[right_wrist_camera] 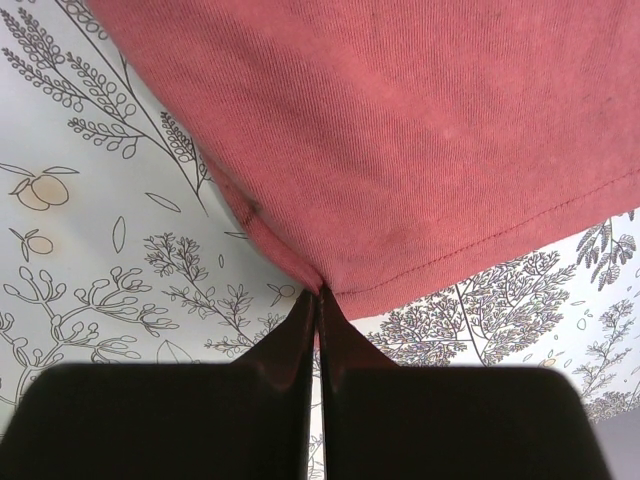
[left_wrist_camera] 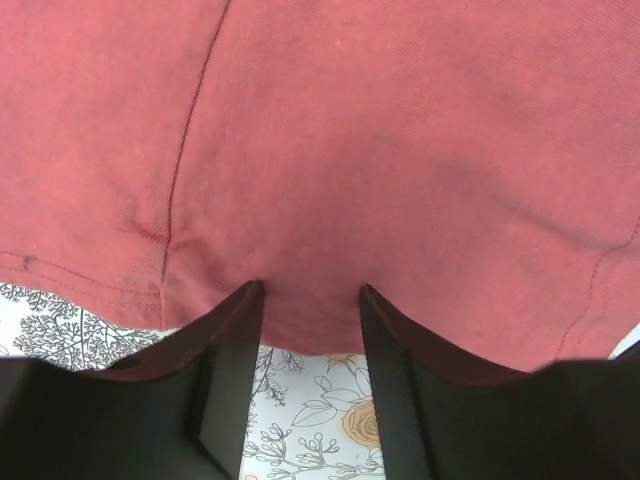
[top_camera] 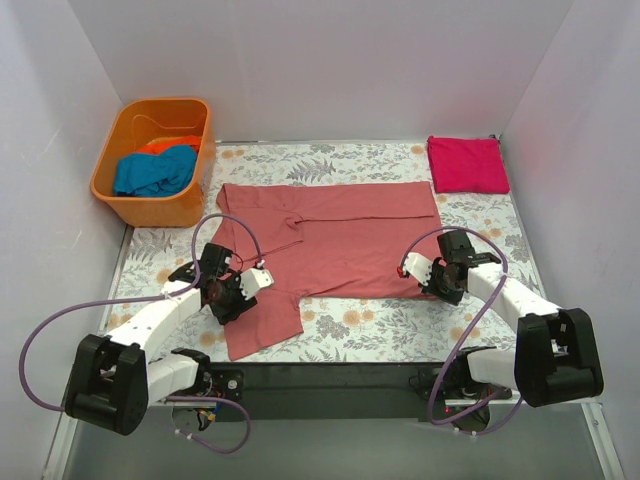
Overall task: Fold and stack the t-shirts
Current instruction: Fold the tshirt
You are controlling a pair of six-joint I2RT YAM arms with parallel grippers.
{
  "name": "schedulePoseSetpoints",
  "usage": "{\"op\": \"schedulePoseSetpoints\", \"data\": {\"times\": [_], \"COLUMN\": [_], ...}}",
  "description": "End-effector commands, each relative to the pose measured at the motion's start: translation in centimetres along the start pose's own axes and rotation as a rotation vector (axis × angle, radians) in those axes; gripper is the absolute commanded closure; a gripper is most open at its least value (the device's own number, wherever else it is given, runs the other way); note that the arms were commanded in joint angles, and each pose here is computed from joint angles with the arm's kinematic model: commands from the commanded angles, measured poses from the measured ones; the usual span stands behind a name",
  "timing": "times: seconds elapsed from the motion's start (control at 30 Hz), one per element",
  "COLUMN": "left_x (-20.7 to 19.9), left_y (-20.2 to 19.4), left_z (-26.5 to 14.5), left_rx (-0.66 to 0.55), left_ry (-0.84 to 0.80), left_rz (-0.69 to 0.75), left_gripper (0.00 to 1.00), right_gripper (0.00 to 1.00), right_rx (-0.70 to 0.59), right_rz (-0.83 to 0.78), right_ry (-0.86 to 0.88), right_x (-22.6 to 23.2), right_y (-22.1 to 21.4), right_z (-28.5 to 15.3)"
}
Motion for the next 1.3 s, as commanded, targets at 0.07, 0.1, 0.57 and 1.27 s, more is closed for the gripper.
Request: {"op": "schedulePoseSetpoints", "data": {"times": [0.07, 0.1, 0.57, 1.27], "left_x": [-1.1, -1.3, -1.2, 8.9], "left_y": [-1.9, -2.1, 0.4, 7.3], "left_z": [1.3, 1.2, -5.7, -9.3], "left_rx": [0.081, 0.089, -0.005, -0.103], "left_ry": [-0.05, -0.061, -0.016, 0.198], "left_rz": [0.052, 0.051, 0.057, 0.006], "left_gripper": [0.76, 0.82, 1.0, 1.0], "right_gripper": [0.99, 0.99, 0.99, 0.99], "right_rx": [0.002, 0.004, -0.042, -0.059], "right_rz": [-0.002, -0.001, -0.069, -0.13], "right_ry": [0.025, 0.026, -0.032, -0.074], "right_x": [0.1, 0.1, 1.5, -6.8], "right_y": [0.2, 0.1, -0.6, 3.2], "right_z": [-0.1, -0.1, -4.0, -6.9]}}
Point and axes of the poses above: each gripper's point midway between its finger pads, its own z axis out along the fingers, its own x axis along the line the jaws close on, y = z × x, the point moved 7 cm from there along -z, back along the fingers, and after that the axes turned 2 degrees about z, right-handed, at the moved point
